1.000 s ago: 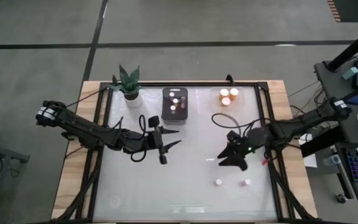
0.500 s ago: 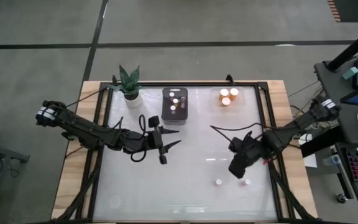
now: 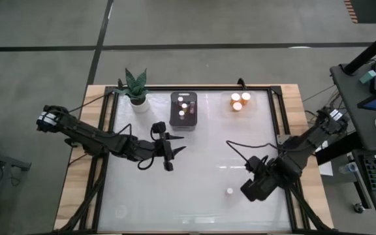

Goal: Pick and place medicine bottles into bin by pill shape (circle, oval)
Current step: Put the small pink pill bottle into the black bin

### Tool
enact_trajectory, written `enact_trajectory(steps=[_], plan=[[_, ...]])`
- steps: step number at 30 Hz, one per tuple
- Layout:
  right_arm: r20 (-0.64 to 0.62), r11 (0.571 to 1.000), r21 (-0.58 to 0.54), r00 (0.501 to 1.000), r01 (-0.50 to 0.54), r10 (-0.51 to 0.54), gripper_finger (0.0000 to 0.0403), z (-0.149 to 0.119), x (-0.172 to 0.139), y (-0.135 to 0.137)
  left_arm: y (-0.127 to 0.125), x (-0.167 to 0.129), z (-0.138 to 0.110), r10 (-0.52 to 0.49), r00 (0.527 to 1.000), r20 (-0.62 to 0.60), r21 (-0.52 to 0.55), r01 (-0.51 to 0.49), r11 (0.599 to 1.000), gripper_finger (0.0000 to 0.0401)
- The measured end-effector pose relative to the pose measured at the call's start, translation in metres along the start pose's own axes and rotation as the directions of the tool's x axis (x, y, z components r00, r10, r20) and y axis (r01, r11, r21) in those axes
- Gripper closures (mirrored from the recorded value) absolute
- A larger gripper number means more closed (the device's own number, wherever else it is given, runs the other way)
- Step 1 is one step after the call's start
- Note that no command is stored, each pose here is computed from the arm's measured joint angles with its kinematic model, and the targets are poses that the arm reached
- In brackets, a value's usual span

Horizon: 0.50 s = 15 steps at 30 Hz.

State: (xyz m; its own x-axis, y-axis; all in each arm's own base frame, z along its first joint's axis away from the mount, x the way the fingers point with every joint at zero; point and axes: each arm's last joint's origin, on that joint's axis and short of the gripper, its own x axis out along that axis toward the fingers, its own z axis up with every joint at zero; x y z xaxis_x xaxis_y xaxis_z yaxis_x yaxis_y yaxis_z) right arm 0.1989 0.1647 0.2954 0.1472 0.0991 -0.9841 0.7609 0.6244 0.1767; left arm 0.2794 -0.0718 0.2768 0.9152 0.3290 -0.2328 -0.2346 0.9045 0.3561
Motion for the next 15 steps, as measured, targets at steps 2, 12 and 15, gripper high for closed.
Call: enact_trajectory(steps=[2, 12, 15], plan=[[-0.003, 0.999, 0.033, 1.0, -0.003, 0.003, 0.017, 0.0, 0.0, 0.01, 0.001, -0.003, -0.002, -0.006, 1.0, -0.028, 0.023, 0.007, 1.0, 0.0248], [-0.018, 0.994, 0.114, 1.0, 0.003, 0.0, 0.017, 0.012, 0.014, 0.067, 0.007, -0.032, 0.003, -0.046, 0.999, 0.006, 0.053, 0.045, 0.998, 0.0248], [-0.017, 0.992, 0.125, 1.0, 0.007, -0.005, 0.017, 0.016, 0.019, 0.08, 0.008, -0.044, -0.003, -0.065, 0.998, 0.018, 0.069, 0.063, 0.996, 0.0248]])
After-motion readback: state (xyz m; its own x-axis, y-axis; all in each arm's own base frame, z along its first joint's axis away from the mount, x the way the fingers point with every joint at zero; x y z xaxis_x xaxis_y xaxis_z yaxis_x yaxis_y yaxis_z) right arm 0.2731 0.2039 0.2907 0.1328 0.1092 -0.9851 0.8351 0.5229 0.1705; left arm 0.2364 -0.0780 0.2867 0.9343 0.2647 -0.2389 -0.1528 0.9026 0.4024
